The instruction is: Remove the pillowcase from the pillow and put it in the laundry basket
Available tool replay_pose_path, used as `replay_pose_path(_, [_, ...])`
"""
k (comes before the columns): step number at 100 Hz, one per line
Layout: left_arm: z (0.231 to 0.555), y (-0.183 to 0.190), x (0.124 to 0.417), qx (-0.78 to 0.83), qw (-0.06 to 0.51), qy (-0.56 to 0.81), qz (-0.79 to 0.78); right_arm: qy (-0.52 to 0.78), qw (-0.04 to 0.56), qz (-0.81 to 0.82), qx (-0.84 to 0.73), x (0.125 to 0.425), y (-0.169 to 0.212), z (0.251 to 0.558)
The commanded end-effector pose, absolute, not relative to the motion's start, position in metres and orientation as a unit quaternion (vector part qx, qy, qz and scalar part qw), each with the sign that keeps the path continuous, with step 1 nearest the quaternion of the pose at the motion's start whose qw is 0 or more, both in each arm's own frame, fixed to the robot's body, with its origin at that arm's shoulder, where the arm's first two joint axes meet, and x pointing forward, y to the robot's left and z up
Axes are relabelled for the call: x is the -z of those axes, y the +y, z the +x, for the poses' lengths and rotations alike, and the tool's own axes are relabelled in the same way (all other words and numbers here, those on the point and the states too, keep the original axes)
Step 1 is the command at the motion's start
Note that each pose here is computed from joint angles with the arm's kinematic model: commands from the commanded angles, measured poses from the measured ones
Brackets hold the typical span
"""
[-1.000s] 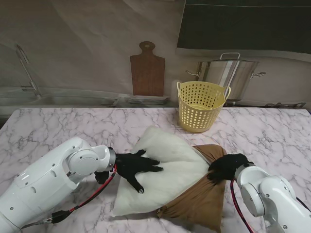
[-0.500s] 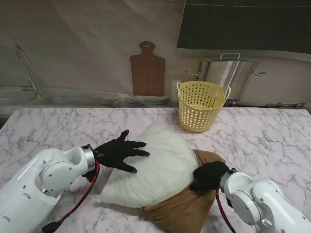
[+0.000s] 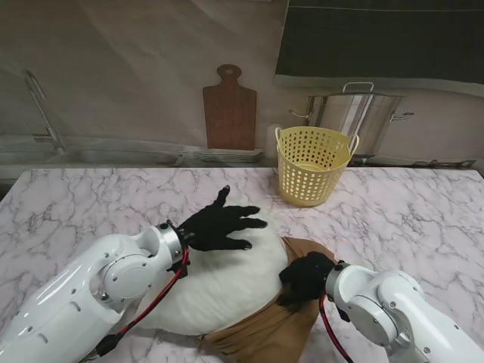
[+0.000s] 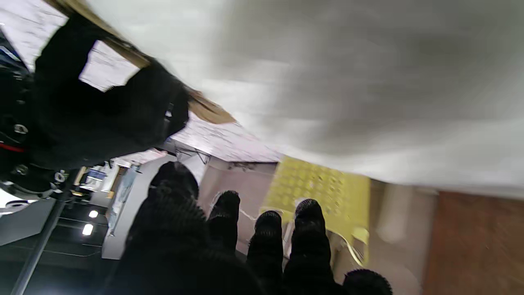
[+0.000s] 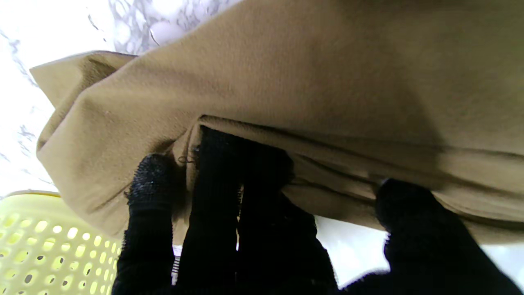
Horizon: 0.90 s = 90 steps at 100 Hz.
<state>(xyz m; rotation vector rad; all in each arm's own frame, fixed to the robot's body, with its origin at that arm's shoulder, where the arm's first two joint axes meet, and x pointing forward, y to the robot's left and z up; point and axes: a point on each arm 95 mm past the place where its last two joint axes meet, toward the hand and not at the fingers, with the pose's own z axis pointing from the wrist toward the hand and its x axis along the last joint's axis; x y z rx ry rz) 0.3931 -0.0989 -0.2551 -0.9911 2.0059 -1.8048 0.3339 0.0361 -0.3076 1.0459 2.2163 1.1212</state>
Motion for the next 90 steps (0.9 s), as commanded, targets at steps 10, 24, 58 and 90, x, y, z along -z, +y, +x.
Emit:
replay_pose_path(10, [0.406,-0.107,0.287,0.572,0.102,0.728,-0.364,0.805,0.215,0.379,-0.403,0.319,0.037,0.329])
replay_pose_path(24, [0.411,-0.102,0.316,0.530,0.086,0.751,-0.386,0.798,0.238,0.393,-0.390,0.322,0.026,0.332])
replay_pose_path(58, [0.408,-0.086,0.348,0.460,0.079,0.799,-0.380,0.792,0.347,0.422,-0.272,0.324,-0.017,0.341])
replay_pose_path(90, [0.407,-0.069,0.347,0.424,0.091,0.821,-0.372,0.762,0.402,0.474,-0.183,0.330,-0.051,0.340])
